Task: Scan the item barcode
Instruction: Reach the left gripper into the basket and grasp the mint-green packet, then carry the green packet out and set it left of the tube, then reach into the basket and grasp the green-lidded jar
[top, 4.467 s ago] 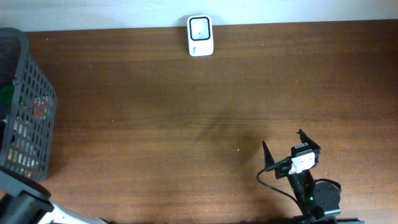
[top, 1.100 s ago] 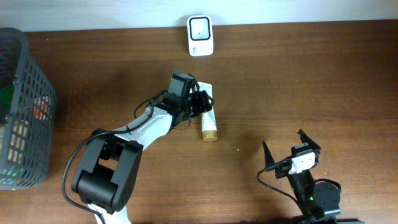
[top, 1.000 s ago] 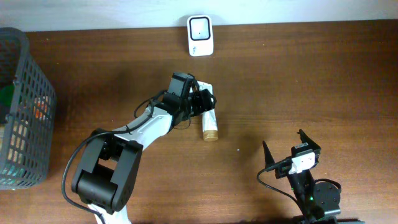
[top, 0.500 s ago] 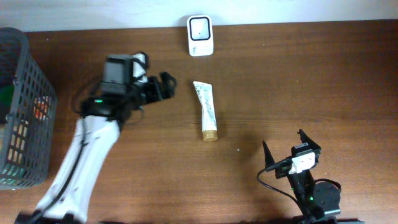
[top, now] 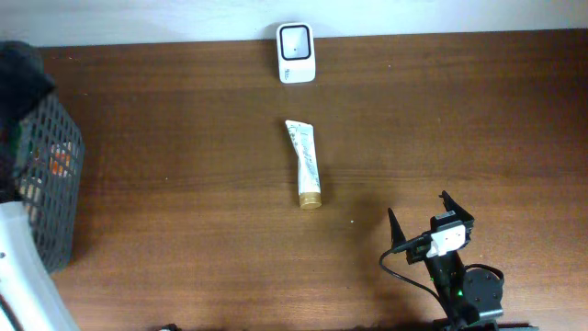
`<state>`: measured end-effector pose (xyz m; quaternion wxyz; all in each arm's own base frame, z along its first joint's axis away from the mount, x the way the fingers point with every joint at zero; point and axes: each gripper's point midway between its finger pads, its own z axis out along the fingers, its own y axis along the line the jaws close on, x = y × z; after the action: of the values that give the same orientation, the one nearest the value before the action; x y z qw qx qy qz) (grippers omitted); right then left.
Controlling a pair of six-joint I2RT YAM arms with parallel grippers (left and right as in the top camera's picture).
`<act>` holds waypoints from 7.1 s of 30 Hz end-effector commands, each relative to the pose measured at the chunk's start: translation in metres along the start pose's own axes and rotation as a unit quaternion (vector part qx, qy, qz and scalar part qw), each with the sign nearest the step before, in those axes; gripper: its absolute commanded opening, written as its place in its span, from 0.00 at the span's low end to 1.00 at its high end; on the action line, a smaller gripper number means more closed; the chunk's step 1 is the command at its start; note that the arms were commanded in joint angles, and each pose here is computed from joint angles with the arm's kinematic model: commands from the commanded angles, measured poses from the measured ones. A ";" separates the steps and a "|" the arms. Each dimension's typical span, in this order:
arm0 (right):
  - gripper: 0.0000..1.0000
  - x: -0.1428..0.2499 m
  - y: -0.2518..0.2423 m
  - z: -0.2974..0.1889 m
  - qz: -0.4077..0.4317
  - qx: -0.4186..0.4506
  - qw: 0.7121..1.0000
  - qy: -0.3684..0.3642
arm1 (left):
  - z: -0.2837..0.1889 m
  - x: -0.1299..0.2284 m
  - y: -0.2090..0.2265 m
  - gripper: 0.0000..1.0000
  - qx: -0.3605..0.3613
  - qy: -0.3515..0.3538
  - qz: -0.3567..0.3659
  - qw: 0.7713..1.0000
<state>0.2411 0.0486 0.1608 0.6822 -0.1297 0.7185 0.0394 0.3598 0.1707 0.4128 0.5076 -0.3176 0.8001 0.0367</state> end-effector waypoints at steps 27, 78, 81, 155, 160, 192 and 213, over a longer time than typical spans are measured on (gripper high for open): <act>0.98 0.003 0.001 0.000 0.005 -0.001 1.000 0.001 | 0.085 0.184 0.307 0.89 -0.397 0.292 -0.110 0.863; 0.98 0.003 0.001 0.000 0.005 -0.001 1.000 0.001 | 0.117 0.073 0.244 0.33 -0.206 0.258 -0.131 0.935; 0.98 0.003 0.001 0.000 0.005 -0.001 1.000 0.001 | 0.104 0.030 0.203 0.32 -0.136 0.209 -0.129 0.960; 0.98 0.003 0.001 0.000 0.005 -0.001 1.000 0.001 | 0.047 0.473 -0.149 0.00 0.159 0.451 0.338 0.811; 0.98 0.003 0.001 0.000 0.005 -0.001 1.000 0.001 | 0.049 0.498 -0.141 0.01 0.192 0.447 0.351 0.800; 0.98 0.003 0.001 0.000 0.005 -0.001 1.000 0.001 | 0.006 0.083 -0.168 0.42 0.150 0.116 0.210 0.959; 0.98 0.003 0.001 0.000 0.005 -0.001 1.000 0.001 | 0.128 0.029 0.121 0.96 -0.145 0.151 0.027 0.977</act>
<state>0.2411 0.0485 0.1610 0.6824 -0.1299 0.7183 0.0390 0.3773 0.2755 0.3433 0.3785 -0.3603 0.8447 0.1155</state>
